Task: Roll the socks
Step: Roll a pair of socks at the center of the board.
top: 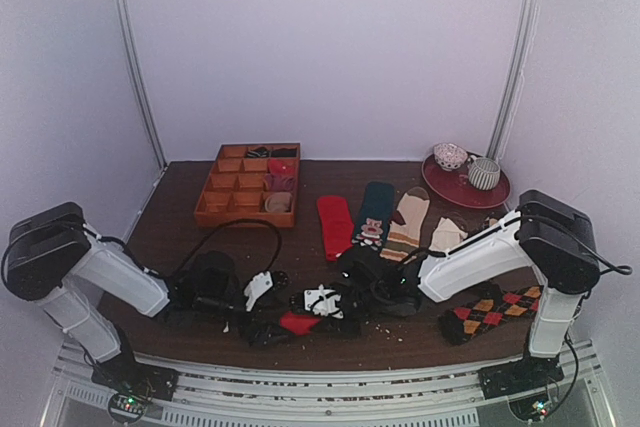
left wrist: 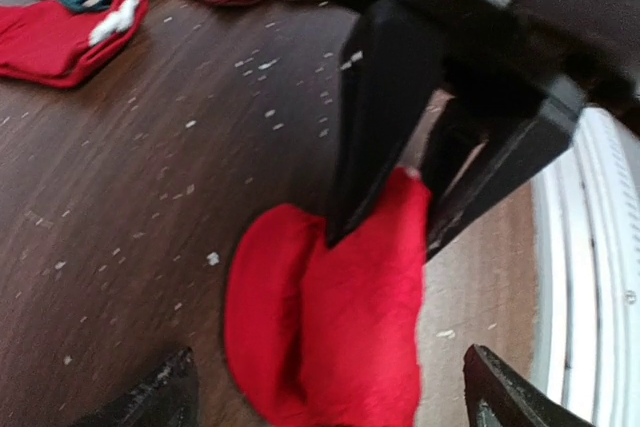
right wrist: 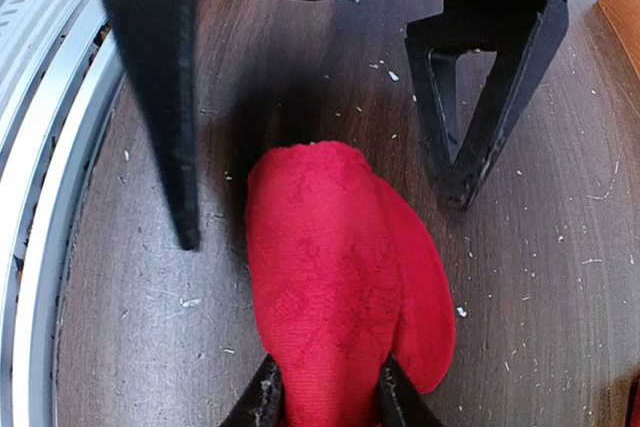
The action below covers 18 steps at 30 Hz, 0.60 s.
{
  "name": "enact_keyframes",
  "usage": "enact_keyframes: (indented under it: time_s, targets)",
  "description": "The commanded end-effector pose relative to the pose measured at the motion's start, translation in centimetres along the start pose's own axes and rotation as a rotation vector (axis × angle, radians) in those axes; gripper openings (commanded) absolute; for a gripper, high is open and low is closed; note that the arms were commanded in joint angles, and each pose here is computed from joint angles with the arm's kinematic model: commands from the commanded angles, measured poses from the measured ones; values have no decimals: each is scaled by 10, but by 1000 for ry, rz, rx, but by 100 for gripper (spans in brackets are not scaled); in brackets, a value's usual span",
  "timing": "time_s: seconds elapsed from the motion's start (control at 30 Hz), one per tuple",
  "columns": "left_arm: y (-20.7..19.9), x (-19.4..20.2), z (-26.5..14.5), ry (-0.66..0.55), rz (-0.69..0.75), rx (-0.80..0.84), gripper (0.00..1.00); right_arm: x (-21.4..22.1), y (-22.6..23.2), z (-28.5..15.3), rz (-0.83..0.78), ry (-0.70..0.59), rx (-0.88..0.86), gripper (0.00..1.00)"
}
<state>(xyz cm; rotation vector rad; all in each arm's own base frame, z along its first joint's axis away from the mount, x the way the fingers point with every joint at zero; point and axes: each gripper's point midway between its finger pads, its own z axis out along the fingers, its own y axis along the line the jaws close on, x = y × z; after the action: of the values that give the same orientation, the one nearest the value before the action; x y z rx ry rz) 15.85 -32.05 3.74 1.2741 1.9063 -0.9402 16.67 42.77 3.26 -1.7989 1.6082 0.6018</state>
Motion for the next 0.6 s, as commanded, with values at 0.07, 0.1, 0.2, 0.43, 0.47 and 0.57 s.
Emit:
enact_keyframes:
  time_s: [0.07, 0.1, 0.2, 0.43, 0.47, 0.57]
  targets:
    - [-25, -24, 0, -71, 15, 170, 90, 41, 12, 4, 13, 153, -22, 26]
    - [-25, -22, 2, -58, 6, 179, 90, 42, 12, 5, 14, 155, -22, 26]
    - [-30, -14, 6, -27, -30, 221, 87, 44, 12, 6, 8, 163, -21, 26]
    - [-22, -7, 18, 19, -133, 206, 83, 46, 10, 6, -6, 179, 7, 26]
    - [-20, -8, 19, 21, -141, 190, 83, 47, 9, 6, -5, 181, 10, 26]
    - [-5, -14, 20, 25, -161, 107, 83, 48, 9, 6, -10, 184, 22, 26]
